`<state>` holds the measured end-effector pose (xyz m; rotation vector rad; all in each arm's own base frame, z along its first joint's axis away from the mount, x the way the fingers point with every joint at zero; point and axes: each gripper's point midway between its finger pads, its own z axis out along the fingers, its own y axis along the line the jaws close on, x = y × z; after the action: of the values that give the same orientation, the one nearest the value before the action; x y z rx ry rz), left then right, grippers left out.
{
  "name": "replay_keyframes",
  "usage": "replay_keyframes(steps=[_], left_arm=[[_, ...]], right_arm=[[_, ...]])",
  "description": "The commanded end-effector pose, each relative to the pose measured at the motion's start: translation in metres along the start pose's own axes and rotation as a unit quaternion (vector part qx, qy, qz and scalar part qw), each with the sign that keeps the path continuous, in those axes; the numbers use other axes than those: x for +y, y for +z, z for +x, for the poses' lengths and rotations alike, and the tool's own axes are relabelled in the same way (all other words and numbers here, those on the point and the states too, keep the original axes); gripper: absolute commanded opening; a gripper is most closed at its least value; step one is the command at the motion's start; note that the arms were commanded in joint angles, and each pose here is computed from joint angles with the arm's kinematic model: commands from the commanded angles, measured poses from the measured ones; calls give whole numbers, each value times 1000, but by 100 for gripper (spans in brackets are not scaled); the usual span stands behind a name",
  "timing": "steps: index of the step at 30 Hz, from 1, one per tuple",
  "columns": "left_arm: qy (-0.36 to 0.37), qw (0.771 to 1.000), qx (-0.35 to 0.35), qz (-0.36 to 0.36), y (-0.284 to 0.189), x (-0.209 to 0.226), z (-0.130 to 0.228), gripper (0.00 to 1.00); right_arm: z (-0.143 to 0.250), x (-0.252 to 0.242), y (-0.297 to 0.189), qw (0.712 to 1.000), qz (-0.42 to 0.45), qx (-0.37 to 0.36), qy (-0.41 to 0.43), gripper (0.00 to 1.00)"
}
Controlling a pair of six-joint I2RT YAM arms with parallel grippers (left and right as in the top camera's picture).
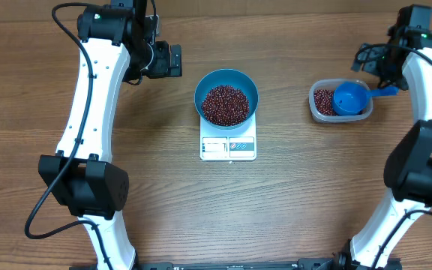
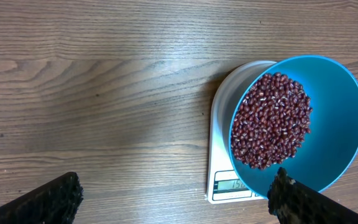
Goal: Scoop item into bowl and weigh 150g on scale
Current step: 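Release the scoop in the tub and raise the right gripper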
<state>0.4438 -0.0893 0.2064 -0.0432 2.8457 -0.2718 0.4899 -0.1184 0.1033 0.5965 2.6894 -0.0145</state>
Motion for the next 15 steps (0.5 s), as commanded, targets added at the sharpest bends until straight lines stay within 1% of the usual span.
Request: replay_keyframes(steps=[1,5,8,9,13,15], left_arm=[[16,1000,-25,8,-18,-4,-6,100],[16,1000,-25,8,-18,-4,-6,99],[16,1000,-26,8,-18,-4,-6,100],[16,1000,-25,8,-18,-4,-6,100],[16,1000,-25,8,-18,-4,-6,100],[16,1000,-25,8,-18,-4,-6,100]], right_arm=[[3,14,8,999,-48,12,3,100],[2,15,8,999,-52,10,3,100],[-1,18,7,998,-58,3,-12,100],[-4,25,7,997,-77,-3,-26,100],[-13,41,2,992,-124,-20,-27,100],[-14,43,1,991,-129,-21,-27,100]])
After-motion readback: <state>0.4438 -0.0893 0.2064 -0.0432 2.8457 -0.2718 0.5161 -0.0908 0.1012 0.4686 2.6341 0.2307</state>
